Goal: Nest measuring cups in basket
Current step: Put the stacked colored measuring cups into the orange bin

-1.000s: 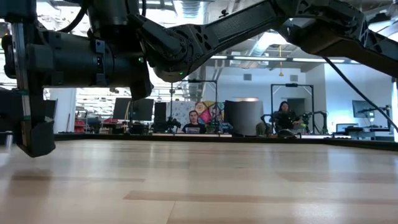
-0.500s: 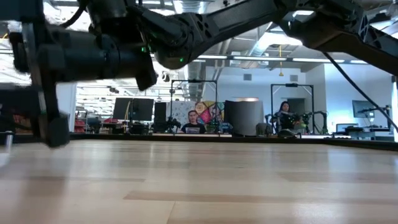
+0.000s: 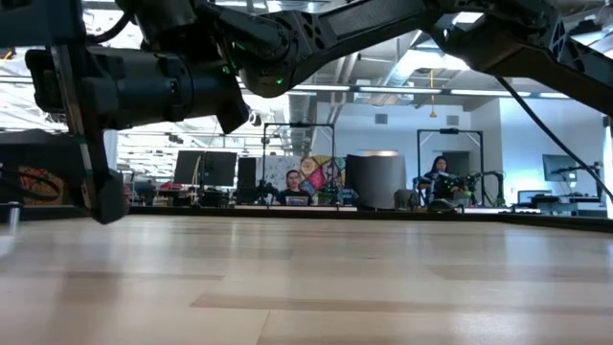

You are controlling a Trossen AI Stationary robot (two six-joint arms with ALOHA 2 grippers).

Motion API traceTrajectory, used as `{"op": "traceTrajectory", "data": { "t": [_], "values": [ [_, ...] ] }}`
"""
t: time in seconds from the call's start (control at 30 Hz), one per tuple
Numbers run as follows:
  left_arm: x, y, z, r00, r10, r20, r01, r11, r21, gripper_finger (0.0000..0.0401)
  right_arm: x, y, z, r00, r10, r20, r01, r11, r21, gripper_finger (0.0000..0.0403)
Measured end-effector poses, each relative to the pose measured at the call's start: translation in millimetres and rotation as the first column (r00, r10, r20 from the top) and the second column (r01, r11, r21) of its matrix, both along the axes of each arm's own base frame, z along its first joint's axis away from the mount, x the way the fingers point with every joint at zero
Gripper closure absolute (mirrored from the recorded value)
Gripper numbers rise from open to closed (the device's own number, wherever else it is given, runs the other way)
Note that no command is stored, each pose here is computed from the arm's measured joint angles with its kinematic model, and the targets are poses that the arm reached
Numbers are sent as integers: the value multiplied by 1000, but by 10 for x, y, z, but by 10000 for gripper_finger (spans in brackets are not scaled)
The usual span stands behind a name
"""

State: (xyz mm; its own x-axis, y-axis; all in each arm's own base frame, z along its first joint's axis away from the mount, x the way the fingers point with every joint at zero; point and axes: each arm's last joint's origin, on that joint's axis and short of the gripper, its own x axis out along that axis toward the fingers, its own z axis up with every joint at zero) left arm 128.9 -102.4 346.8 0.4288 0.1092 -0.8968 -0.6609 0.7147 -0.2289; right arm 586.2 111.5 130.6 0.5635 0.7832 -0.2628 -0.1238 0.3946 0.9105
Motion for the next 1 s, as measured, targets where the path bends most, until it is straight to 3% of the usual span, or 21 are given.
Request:
{"op": "traceTrajectory", "data": {
  "t": [0.67, 1.0],
  "values": [
    [-3, 2, 0, 1000, -7, -4, 7, 1000, 5, 147, -18, -113, -50, 995, 16, -97, -15, 1000, 13, 163],
    [-8, 19, -1, 1000, -18, 2, 17, 999, 47, 147, -87, -151, 328, 999, -19, -45, 15, 996, -86, 163]
  ]
}}
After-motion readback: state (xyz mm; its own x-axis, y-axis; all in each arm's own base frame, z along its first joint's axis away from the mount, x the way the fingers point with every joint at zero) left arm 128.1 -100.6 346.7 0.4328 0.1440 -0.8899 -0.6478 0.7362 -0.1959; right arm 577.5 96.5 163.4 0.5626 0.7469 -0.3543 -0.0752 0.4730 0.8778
